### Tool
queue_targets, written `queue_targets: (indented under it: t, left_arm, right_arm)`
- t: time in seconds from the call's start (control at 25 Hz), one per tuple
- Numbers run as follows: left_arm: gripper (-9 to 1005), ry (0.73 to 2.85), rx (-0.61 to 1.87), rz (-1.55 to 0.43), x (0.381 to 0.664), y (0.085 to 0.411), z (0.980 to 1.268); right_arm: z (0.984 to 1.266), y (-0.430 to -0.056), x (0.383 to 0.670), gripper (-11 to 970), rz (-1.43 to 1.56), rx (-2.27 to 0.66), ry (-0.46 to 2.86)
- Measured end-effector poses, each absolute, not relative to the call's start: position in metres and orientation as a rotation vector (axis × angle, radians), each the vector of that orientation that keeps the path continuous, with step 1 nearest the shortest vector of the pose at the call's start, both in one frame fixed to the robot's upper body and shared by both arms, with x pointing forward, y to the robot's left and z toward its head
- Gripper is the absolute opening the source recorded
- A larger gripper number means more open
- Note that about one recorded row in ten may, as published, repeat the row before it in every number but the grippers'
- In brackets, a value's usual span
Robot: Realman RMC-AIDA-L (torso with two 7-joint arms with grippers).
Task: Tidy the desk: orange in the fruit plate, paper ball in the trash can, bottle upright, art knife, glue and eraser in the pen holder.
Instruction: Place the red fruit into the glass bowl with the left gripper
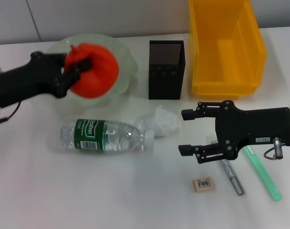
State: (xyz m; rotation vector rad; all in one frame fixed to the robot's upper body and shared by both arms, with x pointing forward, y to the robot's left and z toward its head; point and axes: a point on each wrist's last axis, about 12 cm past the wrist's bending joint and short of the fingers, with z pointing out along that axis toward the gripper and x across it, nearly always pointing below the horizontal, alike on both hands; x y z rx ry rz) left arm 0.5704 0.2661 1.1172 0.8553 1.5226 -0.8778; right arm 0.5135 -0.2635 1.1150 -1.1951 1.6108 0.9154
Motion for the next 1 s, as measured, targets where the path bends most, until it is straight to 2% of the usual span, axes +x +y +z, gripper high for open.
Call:
queue_targets:
  t: [0.32, 0.44, 0.72, 1.0]
  left_arm:
    - [92, 1.591, 0.775, -0.776, 0.601, 0.252, 1.116]
    - [93, 1.628, 0.675, -0.73, 0.612, 0.25, 1.113]
    - [95, 1.674, 0.589, -0.646, 0.622, 0.255, 1.108]
    - [97, 1.731, 0.646, -0.577, 0.631, 0.242, 1.103]
  right_arm:
    - [1.111, -0.267, 0.509, 798, 0.906, -1.194, 1.61]
    - [1.11, -0.268, 0.508, 798, 0.906, -1.189, 1.616]
    - [1.109, -0.27, 0.507, 796, 0.904, -1.186, 1.618]
    - [1.109, -0.27, 0.506, 795, 0.903, -1.186, 1.619]
